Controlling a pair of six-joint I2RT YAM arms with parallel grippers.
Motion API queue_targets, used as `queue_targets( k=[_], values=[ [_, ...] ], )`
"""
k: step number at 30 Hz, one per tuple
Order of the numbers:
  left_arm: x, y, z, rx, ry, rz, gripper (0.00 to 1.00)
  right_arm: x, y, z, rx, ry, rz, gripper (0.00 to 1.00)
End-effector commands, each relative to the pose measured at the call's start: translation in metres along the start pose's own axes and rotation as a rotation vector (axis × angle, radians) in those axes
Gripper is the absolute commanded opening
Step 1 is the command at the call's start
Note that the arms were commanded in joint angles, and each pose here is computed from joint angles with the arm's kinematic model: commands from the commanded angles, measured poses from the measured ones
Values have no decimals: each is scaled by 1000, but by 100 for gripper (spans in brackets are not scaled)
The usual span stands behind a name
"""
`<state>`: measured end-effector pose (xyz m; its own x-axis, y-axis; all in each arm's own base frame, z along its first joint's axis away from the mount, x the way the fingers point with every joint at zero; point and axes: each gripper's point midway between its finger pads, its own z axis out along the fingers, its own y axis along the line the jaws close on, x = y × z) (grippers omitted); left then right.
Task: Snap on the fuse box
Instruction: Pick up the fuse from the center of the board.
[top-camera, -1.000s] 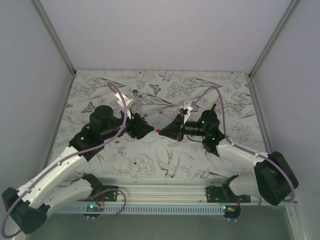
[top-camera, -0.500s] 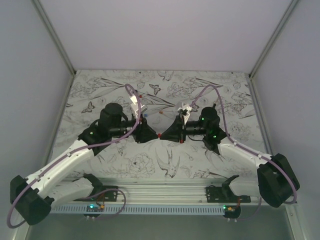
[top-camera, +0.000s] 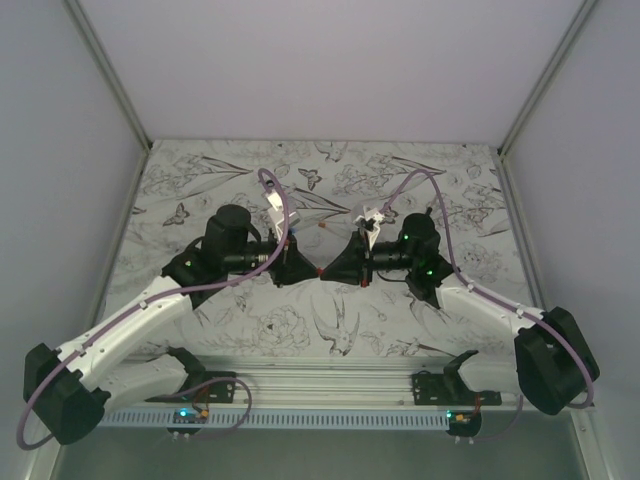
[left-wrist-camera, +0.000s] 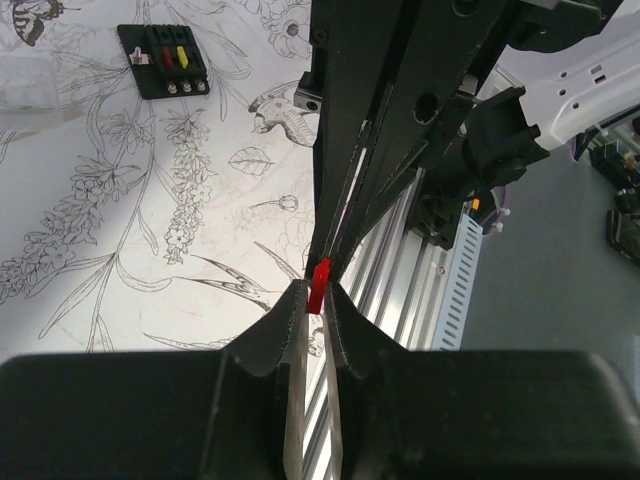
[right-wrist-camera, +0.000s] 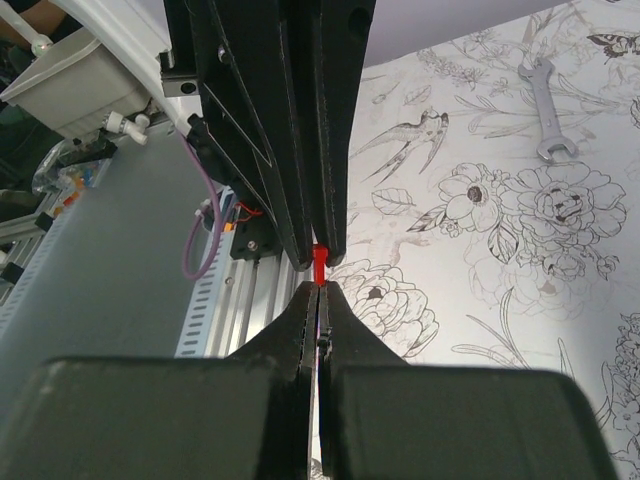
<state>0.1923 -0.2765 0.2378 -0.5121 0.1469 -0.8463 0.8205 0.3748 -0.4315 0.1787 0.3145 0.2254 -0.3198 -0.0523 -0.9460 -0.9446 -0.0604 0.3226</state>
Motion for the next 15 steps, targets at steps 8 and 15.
queue_targets(
  k=[8, 15],
  values=[
    [-16, -15, 1, 62, -39, 74, 0, -14, 4, 0, -26, -15, -50, 0],
    [-13, -2, -2, -24, -60, 57, 0, -8, -11, -3, 53, 2, -25, 24]
  ],
)
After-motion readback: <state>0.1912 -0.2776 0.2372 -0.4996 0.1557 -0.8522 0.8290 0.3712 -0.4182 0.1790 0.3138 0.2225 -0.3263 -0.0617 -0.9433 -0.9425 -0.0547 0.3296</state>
